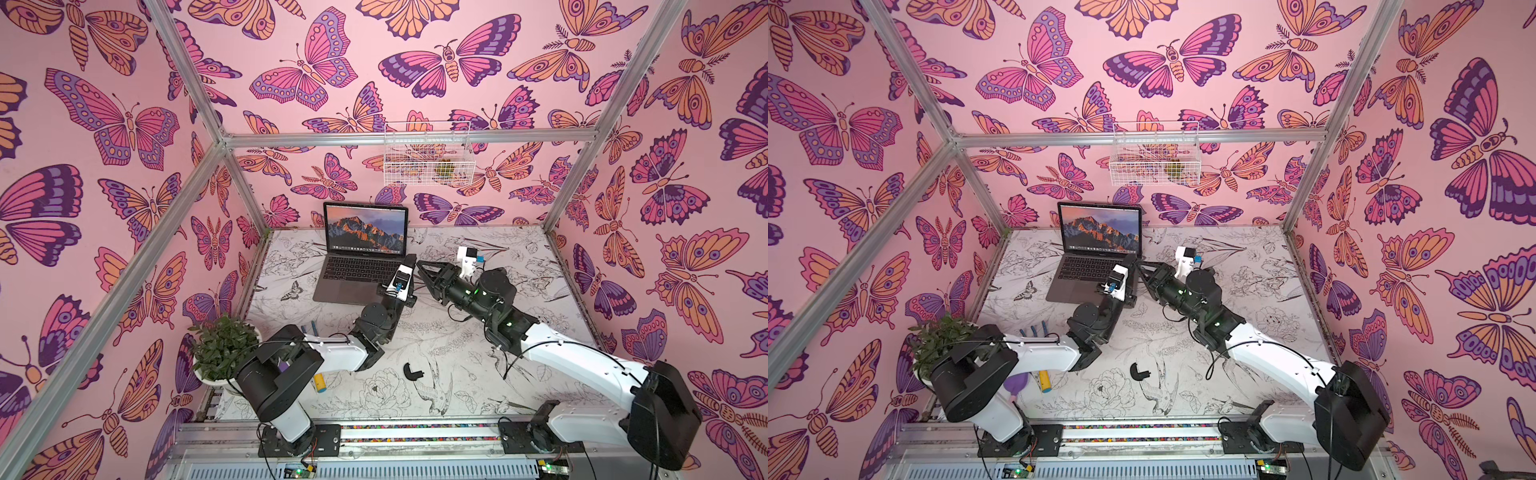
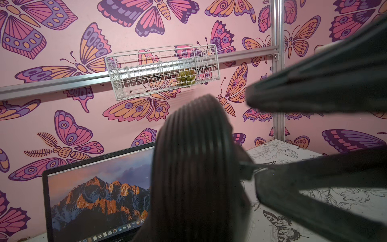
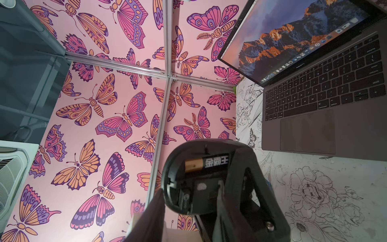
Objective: Insert the wireless mouse receiver into the laptop
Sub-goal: Take out the USB plug from the mouse.
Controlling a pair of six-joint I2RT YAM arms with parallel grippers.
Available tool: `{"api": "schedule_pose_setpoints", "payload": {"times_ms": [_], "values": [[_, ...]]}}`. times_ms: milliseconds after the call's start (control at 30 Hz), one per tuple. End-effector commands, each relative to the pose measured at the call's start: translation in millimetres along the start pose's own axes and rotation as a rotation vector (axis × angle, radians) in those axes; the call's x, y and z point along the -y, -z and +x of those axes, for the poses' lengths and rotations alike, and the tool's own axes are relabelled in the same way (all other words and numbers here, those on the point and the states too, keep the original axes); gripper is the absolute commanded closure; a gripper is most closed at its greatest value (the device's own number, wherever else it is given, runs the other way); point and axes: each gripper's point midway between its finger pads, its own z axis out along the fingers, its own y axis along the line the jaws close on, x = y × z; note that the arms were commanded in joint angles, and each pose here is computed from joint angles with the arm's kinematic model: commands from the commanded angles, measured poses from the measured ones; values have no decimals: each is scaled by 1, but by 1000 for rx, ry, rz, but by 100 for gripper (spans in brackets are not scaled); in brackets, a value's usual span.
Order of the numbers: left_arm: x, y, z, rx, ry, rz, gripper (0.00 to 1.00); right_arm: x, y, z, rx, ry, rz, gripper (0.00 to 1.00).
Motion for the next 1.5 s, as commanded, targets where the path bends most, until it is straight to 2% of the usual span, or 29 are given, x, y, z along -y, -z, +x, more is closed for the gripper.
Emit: {"api": "schedule_pose_setpoints", "payload": {"times_ms": [0, 100, 167, 267, 300, 333, 400, 467, 533, 633, 733, 833, 967, 1033, 1467], "values": [[6, 2, -18, 44, 13, 29, 100, -11, -3, 1, -6, -19, -52, 62], [8, 0, -20, 51, 3, 31, 100, -12, -4, 4, -17, -24, -57, 63], [-6, 1, -21, 61, 13, -37, 100, -11, -4, 4, -20, -28, -56, 63], [-3, 2, -21, 69, 17, -13, 100, -11, -4, 5, -25, -27, -58, 62], [-18, 4, -21, 72, 58, -75, 100, -11, -4, 5, -22, -29, -57, 62], [-22, 5, -21, 74, 88, -70, 100, -10, -4, 4, -21, -31, -56, 62], [-2, 4, -20, 61, 12, 5, 100, -10, -4, 5, -22, -30, -56, 62], [-7, 4, -19, 55, 13, -34, 100, -8, -3, 4, -17, -30, -52, 62], [1, 3, -18, 54, -28, 4, 100, -9, -4, 6, -23, -34, -59, 62], [-19, 3, -15, 45, -31, -51, 100, -10, -3, 6, -23, -35, -65, 61], [2, -1, -1, -46, -143, 49, 100, -7, 1, 3, -7, -28, -48, 61], [-15, 1, -8, -12, -48, -15, 100, -3, 2, 2, 0, -29, -37, 60], [-14, 1, -11, -1, -47, -29, 100, -1, -1, 4, -6, -43, -35, 60], [-7, 1, -12, 6, -44, 8, 100, -1, -3, 6, -23, -48, -37, 61], [3, 1, -8, -3, -62, 41, 100, -10, -13, 11, -52, -71, -91, 74]]}}
